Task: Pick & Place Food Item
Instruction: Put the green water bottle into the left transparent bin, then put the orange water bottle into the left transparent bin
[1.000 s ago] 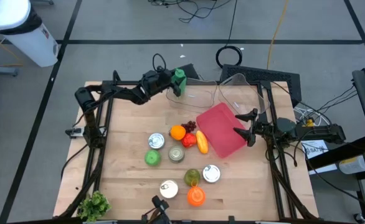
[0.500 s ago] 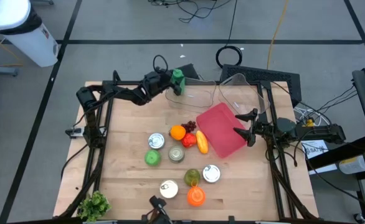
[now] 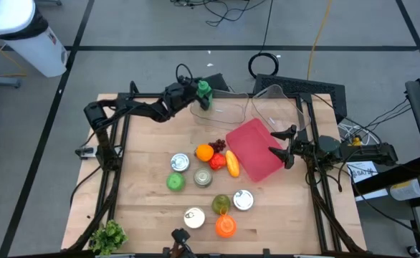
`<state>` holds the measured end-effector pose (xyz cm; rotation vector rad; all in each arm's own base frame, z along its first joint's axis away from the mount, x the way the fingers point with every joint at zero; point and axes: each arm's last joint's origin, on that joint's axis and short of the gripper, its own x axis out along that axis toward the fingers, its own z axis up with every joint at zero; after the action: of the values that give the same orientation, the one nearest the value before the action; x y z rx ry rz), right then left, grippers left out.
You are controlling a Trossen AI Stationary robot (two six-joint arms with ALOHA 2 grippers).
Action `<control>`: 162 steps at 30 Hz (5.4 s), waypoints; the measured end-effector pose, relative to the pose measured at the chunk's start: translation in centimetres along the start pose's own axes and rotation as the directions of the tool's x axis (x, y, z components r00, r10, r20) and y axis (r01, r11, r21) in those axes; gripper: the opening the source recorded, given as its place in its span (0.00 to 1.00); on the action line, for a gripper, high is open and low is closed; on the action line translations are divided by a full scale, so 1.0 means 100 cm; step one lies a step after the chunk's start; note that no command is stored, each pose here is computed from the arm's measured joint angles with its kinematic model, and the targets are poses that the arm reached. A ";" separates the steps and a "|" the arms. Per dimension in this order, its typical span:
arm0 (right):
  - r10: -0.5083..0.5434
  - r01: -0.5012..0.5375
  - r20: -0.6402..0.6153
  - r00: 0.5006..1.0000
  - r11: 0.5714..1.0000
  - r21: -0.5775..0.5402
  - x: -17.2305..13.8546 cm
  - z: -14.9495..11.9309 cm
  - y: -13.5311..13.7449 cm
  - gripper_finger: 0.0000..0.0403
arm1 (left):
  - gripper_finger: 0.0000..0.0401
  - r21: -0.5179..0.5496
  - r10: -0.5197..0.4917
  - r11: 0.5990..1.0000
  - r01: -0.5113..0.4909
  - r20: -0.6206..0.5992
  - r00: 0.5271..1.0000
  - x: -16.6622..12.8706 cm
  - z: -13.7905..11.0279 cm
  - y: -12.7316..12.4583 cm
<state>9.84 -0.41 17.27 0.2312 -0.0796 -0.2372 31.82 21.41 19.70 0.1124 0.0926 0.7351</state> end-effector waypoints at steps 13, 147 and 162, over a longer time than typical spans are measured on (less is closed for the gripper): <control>0.000 0.000 0.000 1.000 1.000 0.000 0.000 0.000 0.000 0.81 | 0.91 0.035 0.015 0.999 -0.017 0.051 0.999 -0.034 0.063 0.005; -0.001 0.001 -0.001 1.000 1.000 0.000 0.000 0.000 0.000 0.81 | 0.23 0.073 -0.912 0.410 0.909 0.002 0.411 -0.231 0.030 -0.326; -0.001 0.001 -0.001 1.000 1.000 0.000 0.000 0.000 0.000 0.81 | 0.56 0.045 -0.801 0.598 0.800 -0.013 0.599 -0.224 0.029 -0.322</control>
<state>9.85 -0.41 17.27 0.2309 -0.0787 -0.2377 36.99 -17.56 19.28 0.1043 0.1387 -0.1947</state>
